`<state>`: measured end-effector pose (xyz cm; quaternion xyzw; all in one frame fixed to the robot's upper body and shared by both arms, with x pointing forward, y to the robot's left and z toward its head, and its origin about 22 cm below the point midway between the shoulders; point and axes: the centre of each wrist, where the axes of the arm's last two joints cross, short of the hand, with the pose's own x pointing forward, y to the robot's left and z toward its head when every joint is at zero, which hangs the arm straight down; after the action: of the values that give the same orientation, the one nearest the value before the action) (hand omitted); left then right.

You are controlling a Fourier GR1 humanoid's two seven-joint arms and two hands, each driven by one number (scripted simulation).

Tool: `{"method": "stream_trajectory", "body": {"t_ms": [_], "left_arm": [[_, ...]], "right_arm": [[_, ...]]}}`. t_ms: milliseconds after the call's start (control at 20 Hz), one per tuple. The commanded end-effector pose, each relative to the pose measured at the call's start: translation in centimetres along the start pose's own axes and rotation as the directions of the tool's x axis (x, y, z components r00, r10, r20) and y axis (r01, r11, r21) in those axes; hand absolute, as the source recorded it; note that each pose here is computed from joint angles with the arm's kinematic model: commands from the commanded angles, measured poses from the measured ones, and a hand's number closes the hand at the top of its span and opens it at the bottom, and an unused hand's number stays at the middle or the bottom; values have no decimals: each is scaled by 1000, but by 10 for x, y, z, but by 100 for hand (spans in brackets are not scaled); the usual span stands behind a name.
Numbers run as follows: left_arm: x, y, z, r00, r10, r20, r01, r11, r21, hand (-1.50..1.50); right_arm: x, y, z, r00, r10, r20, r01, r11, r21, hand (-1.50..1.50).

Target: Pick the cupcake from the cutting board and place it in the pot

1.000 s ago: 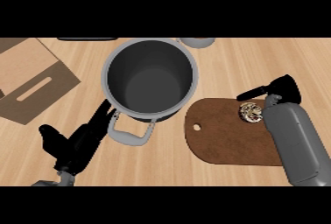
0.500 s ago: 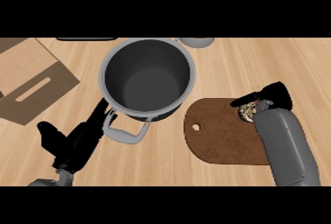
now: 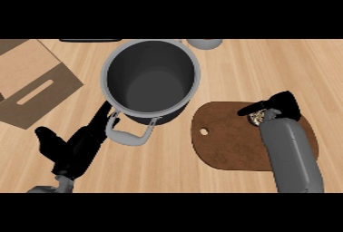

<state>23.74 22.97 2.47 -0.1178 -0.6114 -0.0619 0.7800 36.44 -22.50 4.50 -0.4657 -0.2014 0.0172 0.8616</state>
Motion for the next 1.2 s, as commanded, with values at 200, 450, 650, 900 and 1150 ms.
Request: {"method": "stream_trajectory", "body": {"t_ms": [200,450,650,900,1150], "left_arm": [[-9,4,-5,1000,20,-3,-20,1000,-12,0],[11,-8,-5,1000,-13,-2,13,1000,-7,0],[-9,-10,-6,1000,15,19,-14,1000,-20,0],[3,-10,-6,1000,7,-3,-7,1000,-13,0],[8,-4,-2,1000,0,-12,0,1000,-16,0]], "right_arm": [[-5,11,6,974,13,-226,-7,1000,27,-150],[-28,18,-10,971,33,-237,-28,999,23,-150],[4,7,-7,992,-39,-117,46,997,60,150],[-20,20,-20,995,-46,-85,48,998,31,150],[-9,20,-15,999,7,-50,-7,1000,-8,150]]}}
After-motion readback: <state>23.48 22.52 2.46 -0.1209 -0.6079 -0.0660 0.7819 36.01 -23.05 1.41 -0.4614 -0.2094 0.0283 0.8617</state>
